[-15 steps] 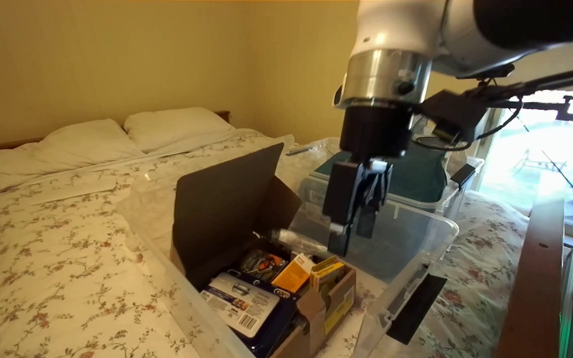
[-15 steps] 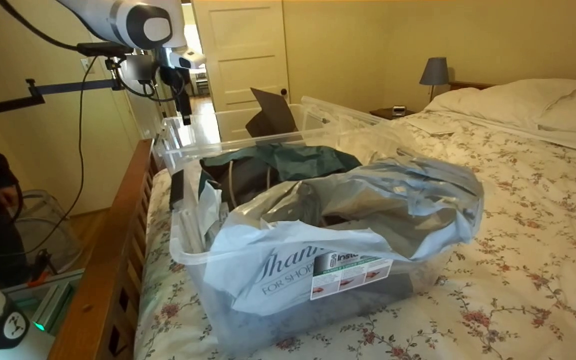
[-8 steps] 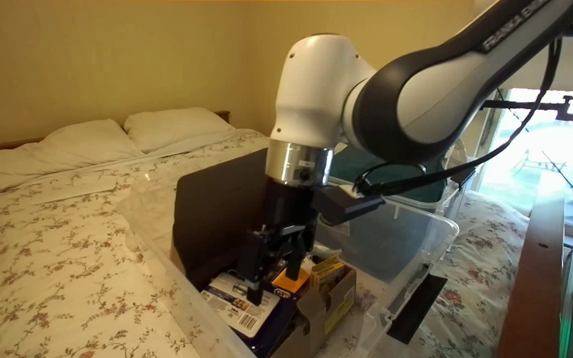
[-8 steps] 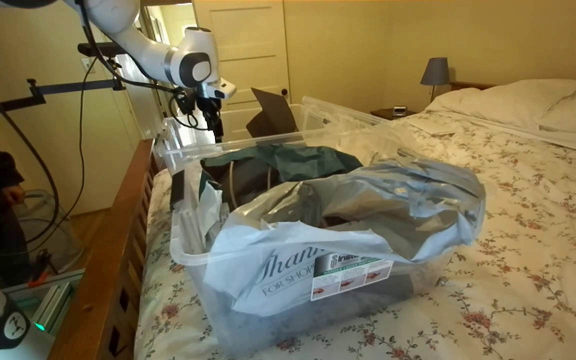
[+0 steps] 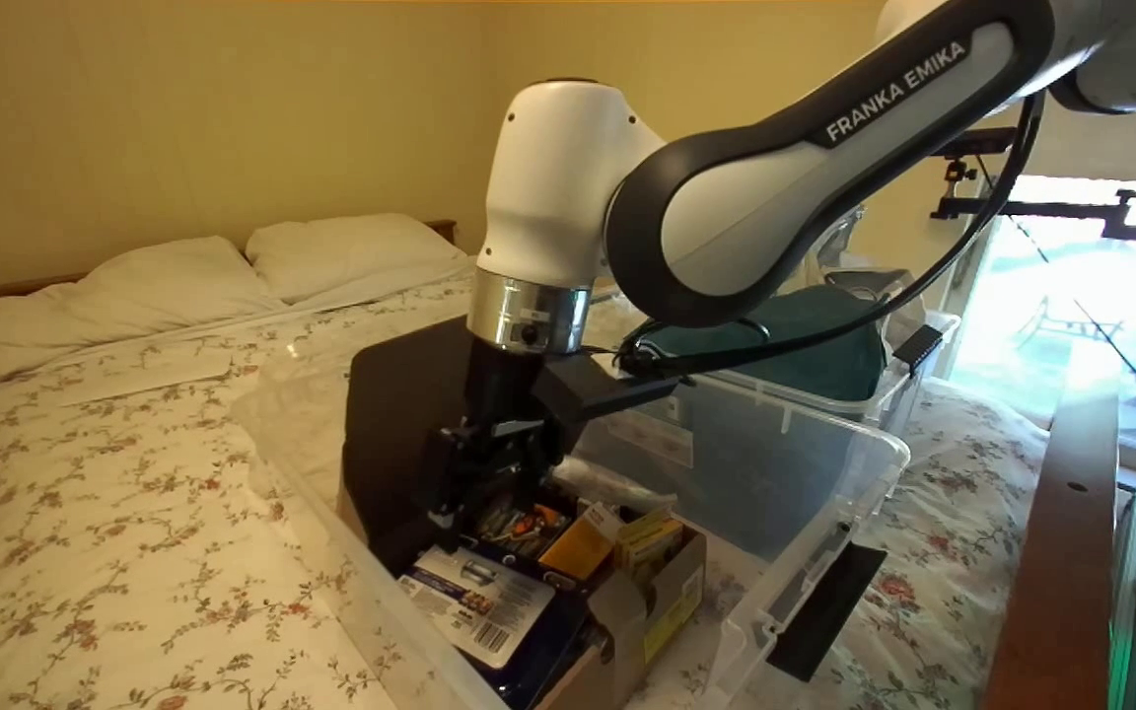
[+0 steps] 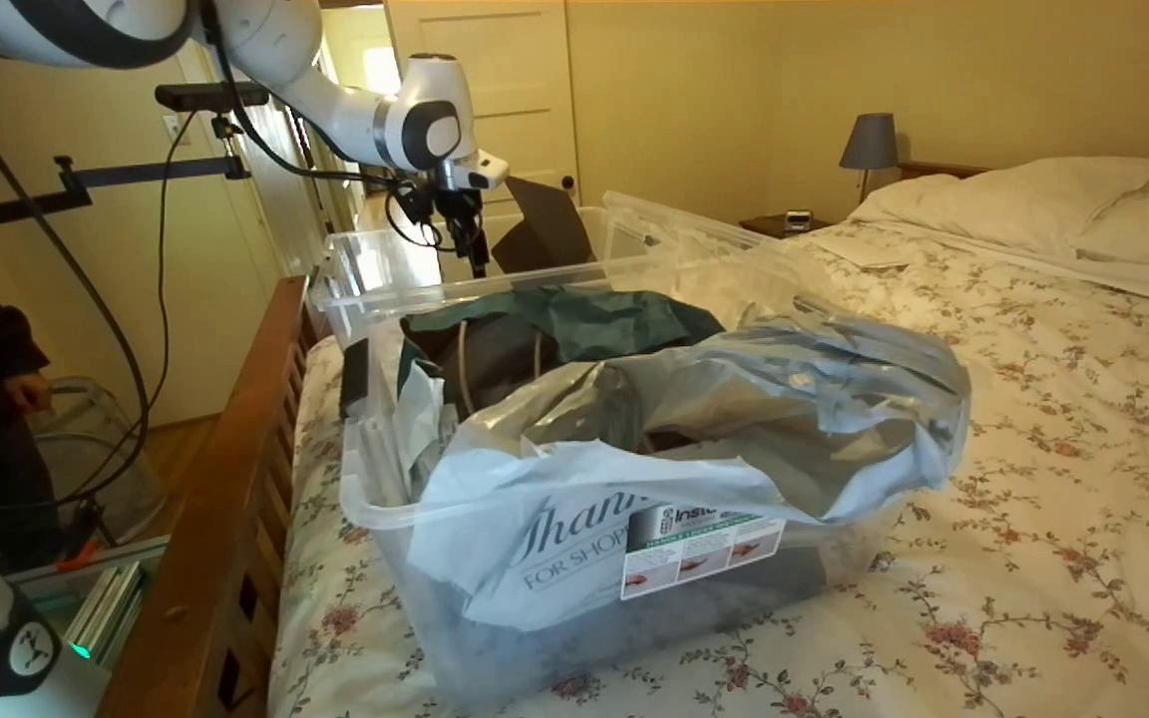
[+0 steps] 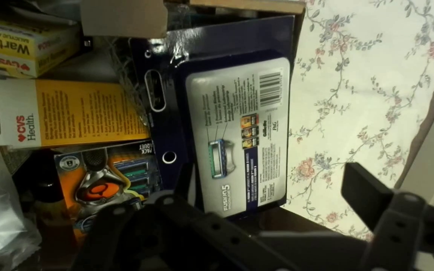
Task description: Move the black box to the crate on the right
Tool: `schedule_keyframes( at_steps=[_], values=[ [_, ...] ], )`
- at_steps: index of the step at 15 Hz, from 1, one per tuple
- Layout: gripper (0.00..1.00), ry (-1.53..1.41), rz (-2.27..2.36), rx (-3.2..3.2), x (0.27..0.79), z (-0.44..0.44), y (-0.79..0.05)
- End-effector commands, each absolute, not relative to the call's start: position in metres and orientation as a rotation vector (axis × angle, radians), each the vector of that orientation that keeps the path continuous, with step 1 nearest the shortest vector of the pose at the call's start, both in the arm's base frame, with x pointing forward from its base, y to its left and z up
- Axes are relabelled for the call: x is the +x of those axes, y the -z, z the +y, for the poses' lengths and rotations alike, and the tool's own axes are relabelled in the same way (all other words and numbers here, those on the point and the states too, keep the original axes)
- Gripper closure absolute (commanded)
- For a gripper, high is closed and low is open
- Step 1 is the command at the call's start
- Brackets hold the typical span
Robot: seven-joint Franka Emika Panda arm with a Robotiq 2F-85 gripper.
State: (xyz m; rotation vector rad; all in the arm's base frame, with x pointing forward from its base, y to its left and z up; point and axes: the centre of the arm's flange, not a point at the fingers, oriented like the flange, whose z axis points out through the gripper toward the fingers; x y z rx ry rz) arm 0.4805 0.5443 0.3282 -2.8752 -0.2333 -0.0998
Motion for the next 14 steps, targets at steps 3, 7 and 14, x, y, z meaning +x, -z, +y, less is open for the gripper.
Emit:
schedule_keyframes(
  at_steps=[3, 7, 14],
  values=[
    [0.0, -0.039, -0.326, -2.855, 0.494, 0.515, -0.289],
    [0.0, -0.187, -0.296, -2.806, 0.506, 0.494, -0.255],
    [0.0, -0.432, -0.211, -2.716, 0.504, 0.484, -0.226]
  ],
)
